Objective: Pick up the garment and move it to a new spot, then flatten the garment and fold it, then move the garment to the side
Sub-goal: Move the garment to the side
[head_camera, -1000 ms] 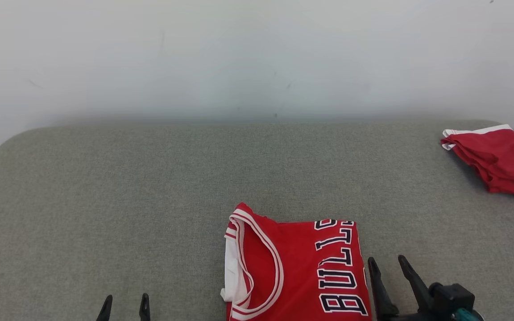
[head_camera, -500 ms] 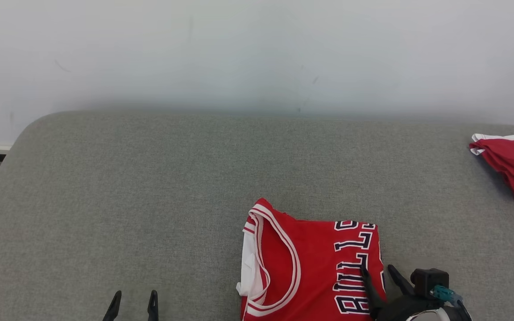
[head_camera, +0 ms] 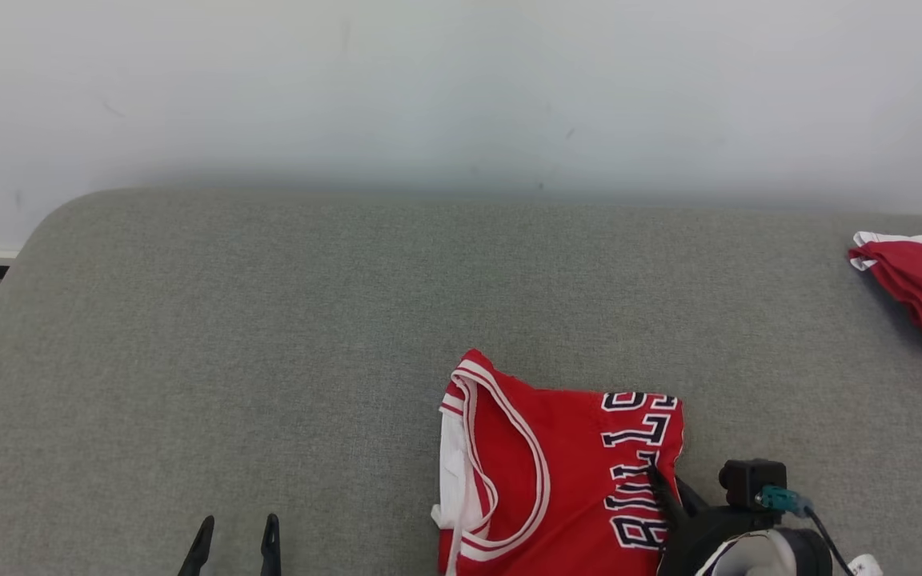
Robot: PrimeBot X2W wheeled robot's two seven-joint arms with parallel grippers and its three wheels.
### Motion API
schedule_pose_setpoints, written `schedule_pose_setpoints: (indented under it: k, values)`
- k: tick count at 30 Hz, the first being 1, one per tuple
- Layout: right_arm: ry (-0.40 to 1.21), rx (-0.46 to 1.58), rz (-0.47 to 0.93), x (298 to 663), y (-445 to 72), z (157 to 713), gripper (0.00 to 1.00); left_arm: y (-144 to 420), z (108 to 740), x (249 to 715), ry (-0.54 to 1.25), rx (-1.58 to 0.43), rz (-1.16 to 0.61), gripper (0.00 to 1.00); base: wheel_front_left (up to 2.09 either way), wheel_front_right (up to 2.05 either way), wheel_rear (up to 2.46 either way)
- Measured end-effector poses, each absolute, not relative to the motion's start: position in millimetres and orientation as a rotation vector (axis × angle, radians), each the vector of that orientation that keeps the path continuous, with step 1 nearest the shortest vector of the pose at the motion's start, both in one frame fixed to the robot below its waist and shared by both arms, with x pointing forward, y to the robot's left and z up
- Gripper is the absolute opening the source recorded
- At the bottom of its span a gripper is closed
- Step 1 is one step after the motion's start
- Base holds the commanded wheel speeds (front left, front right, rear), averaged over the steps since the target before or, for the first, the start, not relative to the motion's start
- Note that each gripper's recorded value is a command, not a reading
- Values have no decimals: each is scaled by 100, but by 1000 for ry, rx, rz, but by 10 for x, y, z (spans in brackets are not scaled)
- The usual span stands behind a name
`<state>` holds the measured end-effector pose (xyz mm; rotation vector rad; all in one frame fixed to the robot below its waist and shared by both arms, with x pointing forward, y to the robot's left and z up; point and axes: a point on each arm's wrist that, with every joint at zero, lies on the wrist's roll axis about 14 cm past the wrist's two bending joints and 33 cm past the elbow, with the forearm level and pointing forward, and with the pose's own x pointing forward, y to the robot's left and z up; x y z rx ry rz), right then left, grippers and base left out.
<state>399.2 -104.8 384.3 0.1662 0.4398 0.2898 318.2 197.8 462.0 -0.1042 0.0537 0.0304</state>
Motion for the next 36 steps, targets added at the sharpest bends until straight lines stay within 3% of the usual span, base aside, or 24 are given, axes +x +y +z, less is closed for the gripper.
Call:
schedule_pose_setpoints:
  k: [16,23,36]
  values:
    - [202,-119,168,4840,-2292,4828,0,1683,4642,3565,49,-116,-70,100,0,0,0]
    - [166,-234,101,5208,-2796,5214,0,1512,4660,3867,35,-104,-132,100,0,0,0]
    - [184,-317,-52,5695,-3535,5441,0,1203,4545,4357,26,-94,-240,100,0,0,0]
